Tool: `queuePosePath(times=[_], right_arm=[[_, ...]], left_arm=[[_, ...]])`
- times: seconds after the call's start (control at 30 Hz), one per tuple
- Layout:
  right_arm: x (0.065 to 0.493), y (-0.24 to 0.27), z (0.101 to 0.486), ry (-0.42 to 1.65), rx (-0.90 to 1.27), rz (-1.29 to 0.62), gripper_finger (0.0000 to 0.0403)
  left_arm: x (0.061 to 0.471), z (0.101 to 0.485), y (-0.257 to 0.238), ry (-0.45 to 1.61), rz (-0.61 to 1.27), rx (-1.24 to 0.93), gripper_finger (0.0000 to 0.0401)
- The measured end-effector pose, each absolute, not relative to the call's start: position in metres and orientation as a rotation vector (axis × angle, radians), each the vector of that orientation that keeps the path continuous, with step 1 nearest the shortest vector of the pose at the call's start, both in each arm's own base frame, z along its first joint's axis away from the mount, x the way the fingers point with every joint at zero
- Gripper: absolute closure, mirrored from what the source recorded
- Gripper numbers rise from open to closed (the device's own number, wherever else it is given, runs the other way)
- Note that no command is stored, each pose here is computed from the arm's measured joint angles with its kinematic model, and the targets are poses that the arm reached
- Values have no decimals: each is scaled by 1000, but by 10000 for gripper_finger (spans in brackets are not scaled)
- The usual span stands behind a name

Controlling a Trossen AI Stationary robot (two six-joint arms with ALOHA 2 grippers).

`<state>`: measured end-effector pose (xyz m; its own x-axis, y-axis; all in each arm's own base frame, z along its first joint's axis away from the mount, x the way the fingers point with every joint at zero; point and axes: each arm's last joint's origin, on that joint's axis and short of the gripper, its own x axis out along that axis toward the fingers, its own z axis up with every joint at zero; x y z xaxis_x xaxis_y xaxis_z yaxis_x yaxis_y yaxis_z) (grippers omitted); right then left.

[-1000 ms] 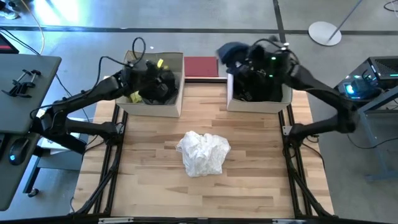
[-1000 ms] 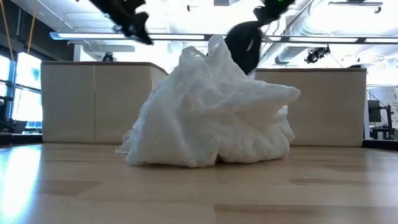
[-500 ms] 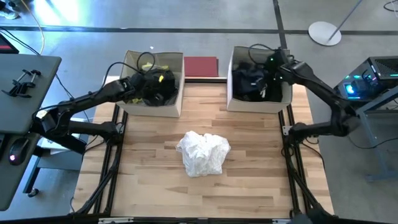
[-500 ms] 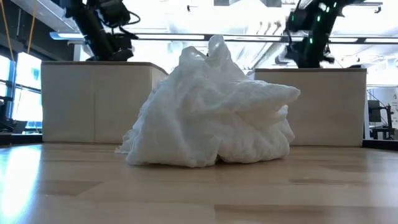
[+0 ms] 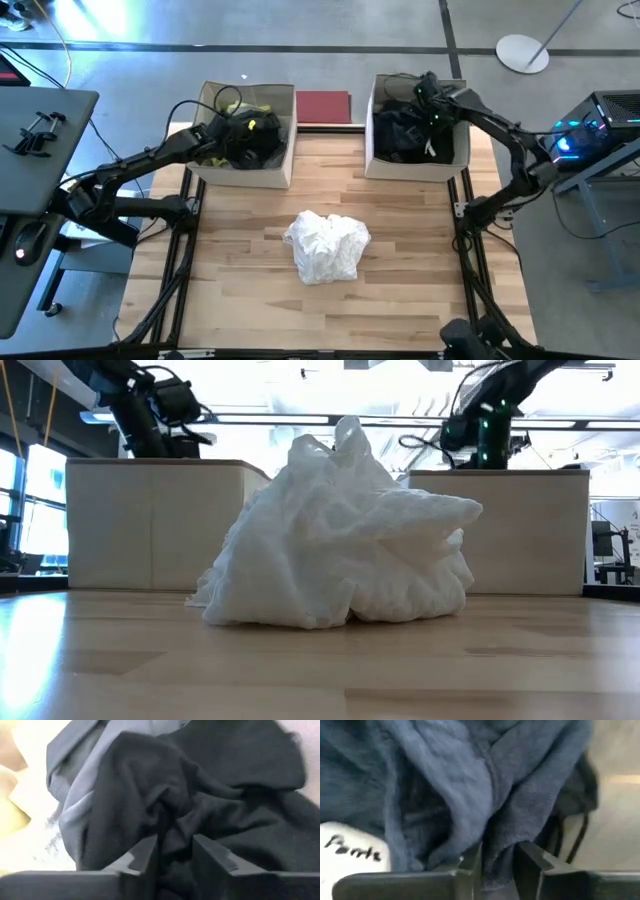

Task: Sort clothes
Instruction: Put the grey piece of clothing from the brown left laundry organizer into the right laundry organizer, then put the black piece of clothing from the left brown laundry organizer into the right brown laundry organizer

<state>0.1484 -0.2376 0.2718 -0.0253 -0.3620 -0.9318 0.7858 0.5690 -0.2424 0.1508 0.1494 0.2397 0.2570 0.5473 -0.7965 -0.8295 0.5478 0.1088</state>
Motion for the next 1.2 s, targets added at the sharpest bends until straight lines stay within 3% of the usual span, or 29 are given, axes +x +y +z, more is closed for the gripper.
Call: queuePosePath(times=[0.17,0.33,0.47,0.7,0.87,0.97,1.2], right_arm=[[154,-234,324,1157,283,-924,310],[169,-218,373,909,144,-701,309],[185,-205,389,701,27,-467,309],[236,-198,366,421,-128,-83,308],[283,-194,340,239,-249,4,301],[303,-191,335,179,-267,31,273],[336,-175,320,122,-280,128,166]], left_arm=[[147,235,153,899,952,-380,387],[153,277,157,720,948,-290,398],[160,322,154,491,888,-110,400],[182,357,153,101,584,51,400],[213,352,152,20,395,60,401],[227,342,153,34,364,45,401],[254,324,157,45,320,75,401]])
